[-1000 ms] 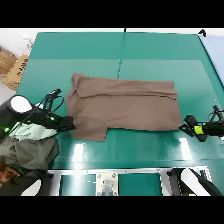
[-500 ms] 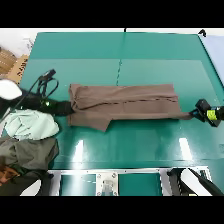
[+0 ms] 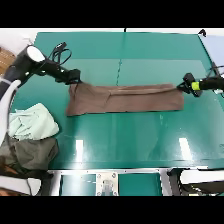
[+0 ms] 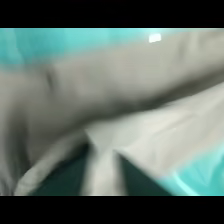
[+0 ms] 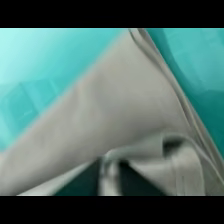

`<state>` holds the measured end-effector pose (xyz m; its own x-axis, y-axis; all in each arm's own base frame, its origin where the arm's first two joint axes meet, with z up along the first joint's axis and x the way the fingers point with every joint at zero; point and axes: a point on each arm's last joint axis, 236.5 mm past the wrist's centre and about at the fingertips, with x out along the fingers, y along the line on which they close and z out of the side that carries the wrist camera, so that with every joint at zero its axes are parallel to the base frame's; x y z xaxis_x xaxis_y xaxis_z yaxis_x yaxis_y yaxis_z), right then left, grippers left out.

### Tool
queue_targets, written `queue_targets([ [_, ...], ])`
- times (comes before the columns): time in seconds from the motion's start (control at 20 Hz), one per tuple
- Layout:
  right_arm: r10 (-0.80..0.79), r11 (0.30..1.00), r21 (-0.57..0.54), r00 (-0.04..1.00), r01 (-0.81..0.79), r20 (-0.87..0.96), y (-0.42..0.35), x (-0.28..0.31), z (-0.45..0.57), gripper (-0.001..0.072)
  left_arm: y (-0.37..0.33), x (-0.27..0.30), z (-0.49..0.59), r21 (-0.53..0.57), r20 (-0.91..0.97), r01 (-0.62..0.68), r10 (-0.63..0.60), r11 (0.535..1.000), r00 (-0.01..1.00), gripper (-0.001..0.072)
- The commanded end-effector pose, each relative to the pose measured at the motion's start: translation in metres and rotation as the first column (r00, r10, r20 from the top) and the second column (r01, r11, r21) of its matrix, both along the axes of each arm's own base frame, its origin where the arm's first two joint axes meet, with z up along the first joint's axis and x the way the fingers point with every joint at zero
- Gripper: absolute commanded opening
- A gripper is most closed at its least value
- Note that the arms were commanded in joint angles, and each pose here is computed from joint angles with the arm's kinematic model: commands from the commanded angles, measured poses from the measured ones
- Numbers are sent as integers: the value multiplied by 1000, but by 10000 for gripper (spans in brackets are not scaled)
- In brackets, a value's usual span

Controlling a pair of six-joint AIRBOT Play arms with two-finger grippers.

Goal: Fold the shirts.

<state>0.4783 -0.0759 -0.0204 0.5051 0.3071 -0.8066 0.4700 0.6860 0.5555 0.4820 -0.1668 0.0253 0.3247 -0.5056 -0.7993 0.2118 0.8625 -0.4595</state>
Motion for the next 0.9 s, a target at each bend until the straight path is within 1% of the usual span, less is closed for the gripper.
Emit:
queue_targets([
  [0.0,13,1000,14,999,-14,46,0,62,-21,305,7,68,-14,-6,141,-93,93,996,986,720],
  [0.1,64,998,-21,996,-63,69,-17,66,-12,321,24,82,-4,-2,189,-135,133,991,973,717],
  [0.2,98,994,-47,994,-96,37,-46,48,-8,439,43,75,2,17,145,-127,123,992,982,717],
  [0.25,114,993,-40,994,-114,-2,-60,31,-13,521,52,68,2,15,101,-132,130,991,986,716],
  [0.3,135,990,-20,990,-136,-46,-68,13,-20,540,59,60,-1,6,42,-150,150,989,988,716],
  [0.35,164,986,15,983,-163,-83,-73,-5,-28,540,63,51,-4,0,-14,-164,164,986,986,714],
  [0.4,196,980,44,974,-193,-111,-75,-19,-37,540,65,42,-8,2,-62,-159,159,987,985,565],
  [0.45,240,970,76,961,-232,-134,-72,-33,-48,540,64,34,-10,5,-87,-138,137,990,987,215],
  [0.5,267,961,113,951,-252,-153,-67,-41,-58,541,60,29,-11,5,-94,-97,97,995,991,28],
  [0.6,329,936,189,931,-299,-160,-53,-49,-78,540,49,24,-10,-1,-103,-67,67,998,992,18],
  [0.7,368,902,286,922,-322,-123,-29,-45,-89,540,35,21,-10,1,-97,-33,33,999,995,18],
  [0.8,392,880,333,914,-338,-107,-11,-41,-101,540,16,16,-10,-2,-92,2,-2,1000,996,18],
  [0.85,408,872,344,906,-349,-116,-3,-41,-107,516,5,13,-10,-2,-94,25,-25,1000,995,18],
])
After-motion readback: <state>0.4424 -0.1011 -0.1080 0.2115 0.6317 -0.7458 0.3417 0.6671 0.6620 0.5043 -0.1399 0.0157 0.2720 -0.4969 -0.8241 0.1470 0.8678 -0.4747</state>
